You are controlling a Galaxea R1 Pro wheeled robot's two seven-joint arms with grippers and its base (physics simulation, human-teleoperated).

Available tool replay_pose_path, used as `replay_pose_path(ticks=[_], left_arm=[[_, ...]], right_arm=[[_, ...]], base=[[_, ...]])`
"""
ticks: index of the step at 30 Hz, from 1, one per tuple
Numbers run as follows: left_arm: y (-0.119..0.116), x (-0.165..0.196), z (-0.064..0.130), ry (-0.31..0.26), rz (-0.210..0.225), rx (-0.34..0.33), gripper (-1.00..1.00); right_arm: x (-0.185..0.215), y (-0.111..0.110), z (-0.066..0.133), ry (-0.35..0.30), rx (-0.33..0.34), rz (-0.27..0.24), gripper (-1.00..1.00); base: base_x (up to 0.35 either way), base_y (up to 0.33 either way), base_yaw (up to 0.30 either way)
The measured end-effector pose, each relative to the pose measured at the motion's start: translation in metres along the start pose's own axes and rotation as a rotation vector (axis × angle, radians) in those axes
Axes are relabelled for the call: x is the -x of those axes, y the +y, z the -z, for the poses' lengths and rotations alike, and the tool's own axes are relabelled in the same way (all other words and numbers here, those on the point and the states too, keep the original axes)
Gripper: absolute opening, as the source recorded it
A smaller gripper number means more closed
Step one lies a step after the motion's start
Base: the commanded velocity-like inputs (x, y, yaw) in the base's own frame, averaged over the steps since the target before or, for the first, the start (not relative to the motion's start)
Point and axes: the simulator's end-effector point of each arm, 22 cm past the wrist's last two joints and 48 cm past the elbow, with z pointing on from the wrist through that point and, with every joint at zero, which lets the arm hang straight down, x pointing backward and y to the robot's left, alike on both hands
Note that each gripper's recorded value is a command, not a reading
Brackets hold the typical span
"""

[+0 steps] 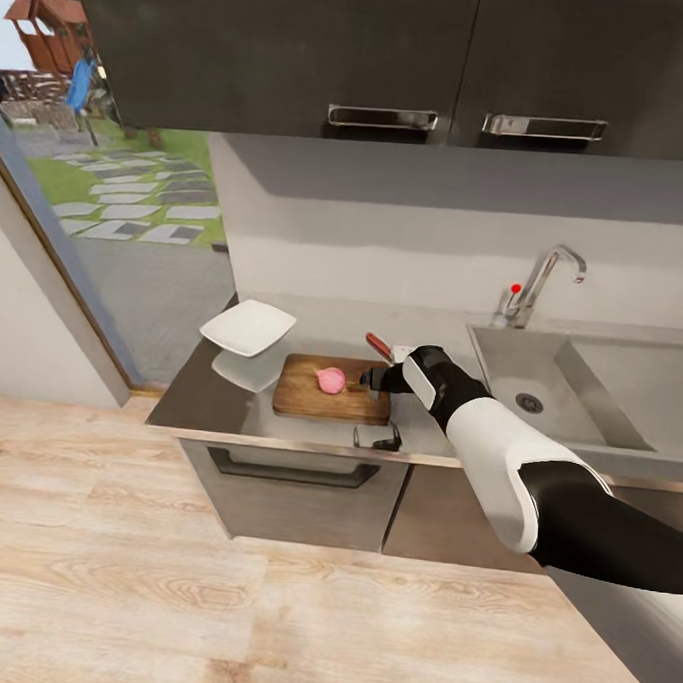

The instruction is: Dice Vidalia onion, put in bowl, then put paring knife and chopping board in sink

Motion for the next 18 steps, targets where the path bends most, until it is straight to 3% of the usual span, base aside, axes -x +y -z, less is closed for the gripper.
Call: replay_pose_path(ticks=[9,18], left_arm=[[0.0000,0.0000,0.0000,0.000,0.000,0.000,1.00],[0.0000,-0.0001,0.0000,0.001,0.000,0.000,1.00]], right_arm=[[0.0000,0.0000,0.0000,0.000,0.000,0.000,1.00],[0.0000,0.0000,0.0000,0.000,0.000,0.000,1.00]], base=[[0.003,-0.022,0.000],[0.000,-0.181,0.000]])
